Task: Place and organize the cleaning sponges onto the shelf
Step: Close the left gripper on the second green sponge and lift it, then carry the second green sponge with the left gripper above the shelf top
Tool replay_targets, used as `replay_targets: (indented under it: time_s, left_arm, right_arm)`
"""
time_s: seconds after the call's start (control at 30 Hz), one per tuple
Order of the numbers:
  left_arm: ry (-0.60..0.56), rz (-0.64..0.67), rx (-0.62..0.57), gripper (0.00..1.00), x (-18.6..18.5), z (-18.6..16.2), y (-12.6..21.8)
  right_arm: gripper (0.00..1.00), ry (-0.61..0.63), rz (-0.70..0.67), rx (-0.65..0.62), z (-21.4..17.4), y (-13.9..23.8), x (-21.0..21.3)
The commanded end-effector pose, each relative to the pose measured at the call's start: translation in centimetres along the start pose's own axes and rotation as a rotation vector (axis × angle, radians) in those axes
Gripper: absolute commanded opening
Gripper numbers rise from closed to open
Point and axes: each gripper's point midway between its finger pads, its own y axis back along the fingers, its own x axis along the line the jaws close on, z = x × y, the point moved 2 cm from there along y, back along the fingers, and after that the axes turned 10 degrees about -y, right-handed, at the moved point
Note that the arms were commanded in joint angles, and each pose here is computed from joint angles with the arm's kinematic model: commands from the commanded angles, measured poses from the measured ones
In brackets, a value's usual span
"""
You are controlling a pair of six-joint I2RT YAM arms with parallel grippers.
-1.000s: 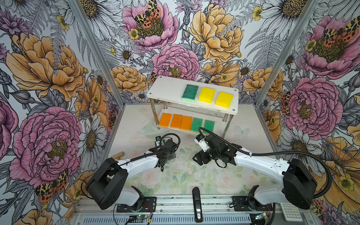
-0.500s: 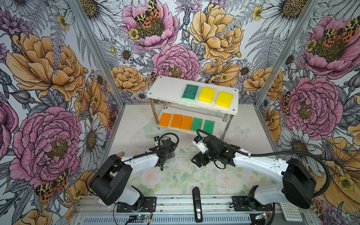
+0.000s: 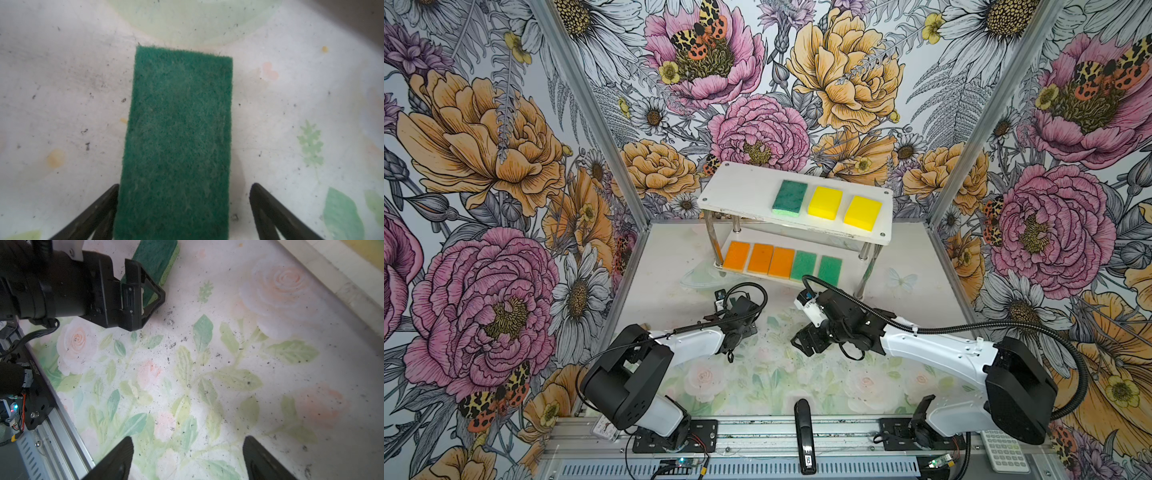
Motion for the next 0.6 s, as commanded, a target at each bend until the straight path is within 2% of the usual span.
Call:
replay_targets:
  time_s: [0.0, 0.4, 0.57]
  left_arm:
    - [0.000, -0.009, 0.043, 0.86, -0.05, -0.80, -0.67]
    - [0.012, -0.017, 0.031, 0.62, 0.21, -0.90, -0.45]
    - [0.017, -0.020, 0.023, 0.60, 0.37, -0.83, -0.15]
  right_arm:
    - [0.85, -0.001, 0.012, -0.001, 0.06, -0.38, 0.28]
    - [0.85, -0.003, 0.009, 0.002, 0.01, -0.50, 0.30]
    - [0.85, 0.000, 0.011, 0.003, 0.00, -0.52, 0.40]
